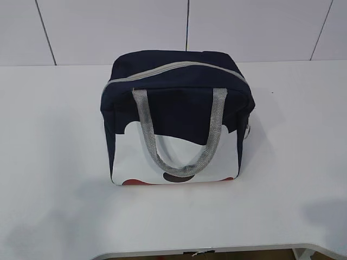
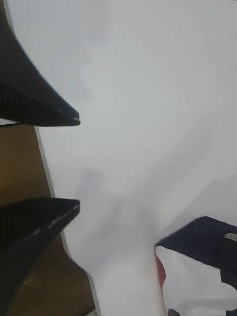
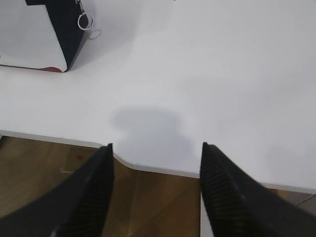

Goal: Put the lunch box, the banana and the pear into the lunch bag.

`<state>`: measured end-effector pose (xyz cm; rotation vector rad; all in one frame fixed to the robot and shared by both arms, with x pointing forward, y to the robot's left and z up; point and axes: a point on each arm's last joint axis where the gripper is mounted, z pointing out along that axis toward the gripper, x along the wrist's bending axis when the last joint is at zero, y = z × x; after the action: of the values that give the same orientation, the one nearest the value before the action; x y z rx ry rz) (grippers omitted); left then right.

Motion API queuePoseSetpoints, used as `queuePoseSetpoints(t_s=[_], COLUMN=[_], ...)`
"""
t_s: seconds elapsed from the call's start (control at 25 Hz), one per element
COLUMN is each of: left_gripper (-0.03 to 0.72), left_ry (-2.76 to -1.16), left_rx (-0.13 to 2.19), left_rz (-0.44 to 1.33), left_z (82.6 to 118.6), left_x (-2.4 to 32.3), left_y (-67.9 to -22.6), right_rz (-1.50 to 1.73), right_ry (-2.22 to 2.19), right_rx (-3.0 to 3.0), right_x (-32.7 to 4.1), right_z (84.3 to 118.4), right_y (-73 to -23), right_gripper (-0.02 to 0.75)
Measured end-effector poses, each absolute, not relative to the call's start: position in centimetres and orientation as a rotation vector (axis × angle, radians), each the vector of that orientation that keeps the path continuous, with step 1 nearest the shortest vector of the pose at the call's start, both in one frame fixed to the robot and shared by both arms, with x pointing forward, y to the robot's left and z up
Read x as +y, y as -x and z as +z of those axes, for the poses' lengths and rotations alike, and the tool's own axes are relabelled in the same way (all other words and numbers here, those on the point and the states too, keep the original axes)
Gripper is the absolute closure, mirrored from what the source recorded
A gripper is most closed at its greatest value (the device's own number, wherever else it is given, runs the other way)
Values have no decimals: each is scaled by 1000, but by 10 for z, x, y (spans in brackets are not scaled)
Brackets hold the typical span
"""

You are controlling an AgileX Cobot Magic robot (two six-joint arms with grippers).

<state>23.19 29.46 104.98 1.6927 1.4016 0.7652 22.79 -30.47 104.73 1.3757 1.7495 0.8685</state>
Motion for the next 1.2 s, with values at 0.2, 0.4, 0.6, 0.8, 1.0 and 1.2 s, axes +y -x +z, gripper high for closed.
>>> queuePoseSetpoints(t_s=[0.2,0.4,0.6,0.8,1.0,1.2], left_gripper=[363,379,394,399,400,400], left_ry=[-1693,-1693,-1693,-1693,-1693,-1691], left_rx=[1402,1402,1402,1402,1402,1402], left_rz=[765,765,765,765,765,764], left_z=[1050,1050,1050,1050,1050,1050], left_x=[295,295,295,295,295,294], left_y=[-232,-232,-232,-232,-232,-232], right_rz=[871,872,868,868,866,860], right_ry=[-1384,-1385,-1386,-1387,-1387,-1398], right_rx=[1747,1746,1747,1747,1746,1736], right_x=[-305,-305,-305,-305,-305,-305], right_z=[1047,1047,1047,1047,1047,1046], right_y=[-228,-228,-228,-228,-228,-228], right_gripper=[275,275,275,275,275,275])
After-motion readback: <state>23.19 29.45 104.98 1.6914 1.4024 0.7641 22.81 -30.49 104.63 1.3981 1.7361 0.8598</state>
